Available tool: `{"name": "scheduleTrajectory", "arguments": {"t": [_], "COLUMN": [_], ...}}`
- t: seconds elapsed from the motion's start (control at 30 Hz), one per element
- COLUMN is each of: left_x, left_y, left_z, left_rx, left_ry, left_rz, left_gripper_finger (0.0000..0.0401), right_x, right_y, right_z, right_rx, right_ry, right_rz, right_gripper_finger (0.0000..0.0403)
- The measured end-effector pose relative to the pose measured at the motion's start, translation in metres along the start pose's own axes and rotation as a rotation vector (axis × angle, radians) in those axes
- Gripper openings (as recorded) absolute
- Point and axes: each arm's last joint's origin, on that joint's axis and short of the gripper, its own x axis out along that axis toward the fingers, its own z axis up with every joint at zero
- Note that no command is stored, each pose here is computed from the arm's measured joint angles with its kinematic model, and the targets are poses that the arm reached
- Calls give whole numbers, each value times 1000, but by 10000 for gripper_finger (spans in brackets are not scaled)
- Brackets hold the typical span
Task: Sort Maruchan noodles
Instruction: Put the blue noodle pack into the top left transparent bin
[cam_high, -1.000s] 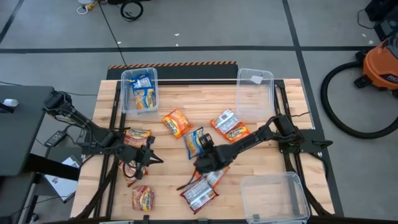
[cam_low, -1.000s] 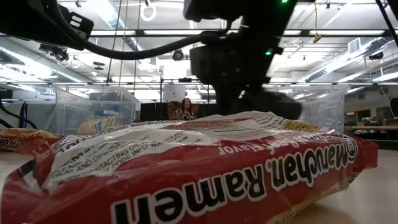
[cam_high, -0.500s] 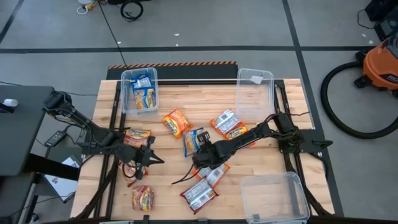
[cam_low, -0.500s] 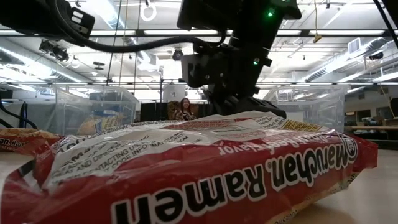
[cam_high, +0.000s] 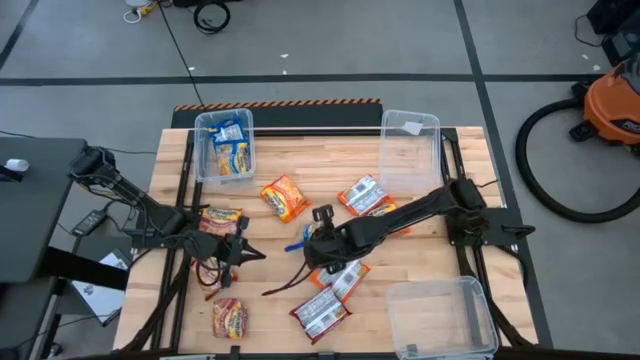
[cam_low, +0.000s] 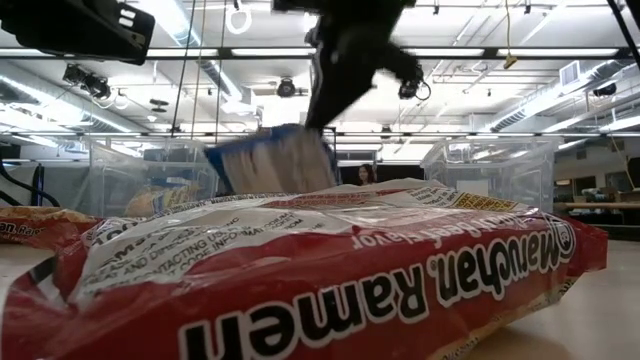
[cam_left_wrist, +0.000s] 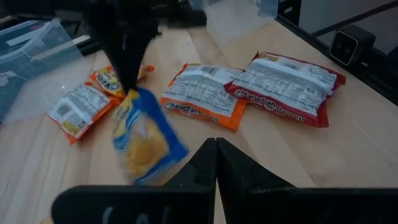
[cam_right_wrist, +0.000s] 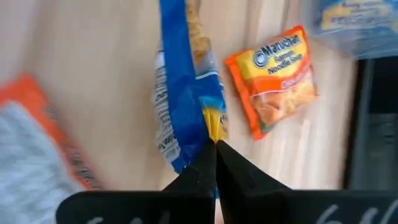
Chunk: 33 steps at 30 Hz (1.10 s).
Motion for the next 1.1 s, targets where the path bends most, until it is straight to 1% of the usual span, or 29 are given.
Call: {"name": "scheduleTrajectory", "arguments": {"t": [0.13,0.23,0.33,0.47,0.53,0.6,0.67,0.73,0.8,0.87,1.0,1.07,1.1], "left_x": [0,0,-4,-13,-18,-25,-32,-37,-39,-36,-24,-18,-16], "left_y": [0,1,2,8,12,18,23,29,33,37,44,47,49], "left_z": [1,4,5,18,25,30,36,42,46,46,42,41,43], "left_rx": [-6,-5,26,46,55,101,126,101,62,3,-144,-167,-174], "left_ry": [-14,-36,-52,-117,-131,-127,-141,-189,-236,-257,-243,-229,-226], "left_rz": [1,11,20,42,111,196,261,294,273,214,111,61,55], "left_gripper_finger": [13,14,14,14,14,19,32,51,76,105,161,181,189], "right_x": [-22,-32,-40,-49,-51,-52,-51,-50,-50,-49,-48,-48,-48], "right_y": [-18,-30,-41,-48,-51,-54,-57,-61,-64,-67,-69,-71,-72], "right_z": [-1,-2,-3,-1,0,1,2,3,4,5,6,6,6], "right_rx": [131,210,256,285,292,296,309,332,353,361,367,371,377], "right_ry": [-56,-88,-121,-169,-198,-216,-227,-244,-257,-266,-285,-289,-291], "right_rz": [109,160,163,164,160,155,148,144,140,137,137,135,130], "right_gripper_finger": [5,5,4,4,4,4,4,4,4,4,4,4,4]}}
